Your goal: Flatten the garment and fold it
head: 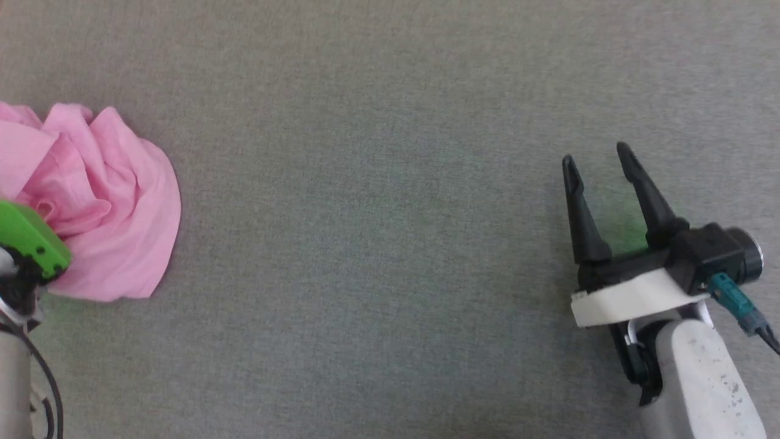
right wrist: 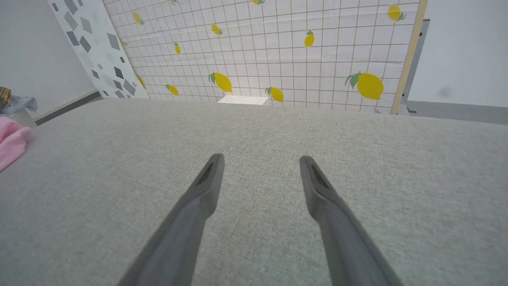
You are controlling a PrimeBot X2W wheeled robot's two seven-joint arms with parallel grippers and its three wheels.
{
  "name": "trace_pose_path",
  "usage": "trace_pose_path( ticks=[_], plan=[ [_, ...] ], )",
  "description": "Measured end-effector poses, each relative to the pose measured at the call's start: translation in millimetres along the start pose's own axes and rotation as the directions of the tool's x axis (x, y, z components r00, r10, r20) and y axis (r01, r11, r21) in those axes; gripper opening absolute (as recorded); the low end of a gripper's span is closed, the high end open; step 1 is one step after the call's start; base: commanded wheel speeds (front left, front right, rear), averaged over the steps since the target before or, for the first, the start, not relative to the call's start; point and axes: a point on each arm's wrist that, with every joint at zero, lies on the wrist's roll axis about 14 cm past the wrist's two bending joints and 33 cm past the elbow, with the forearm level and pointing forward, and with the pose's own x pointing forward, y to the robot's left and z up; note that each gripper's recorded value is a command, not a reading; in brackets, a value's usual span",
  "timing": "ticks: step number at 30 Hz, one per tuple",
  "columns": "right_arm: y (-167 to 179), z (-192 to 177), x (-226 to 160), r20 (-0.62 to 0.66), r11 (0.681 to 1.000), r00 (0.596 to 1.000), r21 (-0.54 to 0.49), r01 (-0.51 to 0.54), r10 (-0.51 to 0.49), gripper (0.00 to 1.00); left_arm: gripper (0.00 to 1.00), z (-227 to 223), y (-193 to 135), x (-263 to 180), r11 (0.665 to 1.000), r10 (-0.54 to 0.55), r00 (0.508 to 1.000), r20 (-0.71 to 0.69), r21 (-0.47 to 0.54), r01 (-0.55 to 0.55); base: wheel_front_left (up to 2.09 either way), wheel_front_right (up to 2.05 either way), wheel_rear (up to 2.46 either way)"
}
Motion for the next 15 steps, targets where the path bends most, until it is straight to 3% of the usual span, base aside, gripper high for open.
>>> trace_pose_path(
  ticks=[3, 6, 11, 15],
  plan=[
    [-6.0, 3.8, -15.7, -0.007, 0.999, 0.999, 0.007, 0.031, -0.031, 1.00, 0.00, 14.2, -2.2, -11.8, 0.998, -0.021, 0.994, 0.108, 0.064, 0.014, 0.00, 0.00, 0.00],
    [-12.2, 14.9, -35.3, 0.005, 0.998, 0.998, 0.012, 0.067, -0.067, 1.00, 0.00, 61.4, -11.8, -38.7, 0.990, -0.068, 0.942, 0.328, 0.136, 0.025, 0.00, 0.00, 0.00],
    [-20.9, 39.7, -66.7, 0.045, 0.992, 0.991, 0.003, 0.123, -0.123, 1.00, 0.00, 134.7, -37.6, -112.9, 0.972, -0.200, 0.741, 0.641, 0.224, 0.069, 0.00, 0.00, 0.00],
    [-25.5, 60.8, -93.1, 0.091, 0.987, 0.983, -0.012, 0.161, -0.159, 1.00, 0.00, 174.6, -78.7, -190.6, 0.943, -0.330, 0.506, 0.797, 0.299, 0.144, 0.00, 0.00, 0.00]
  ],
)
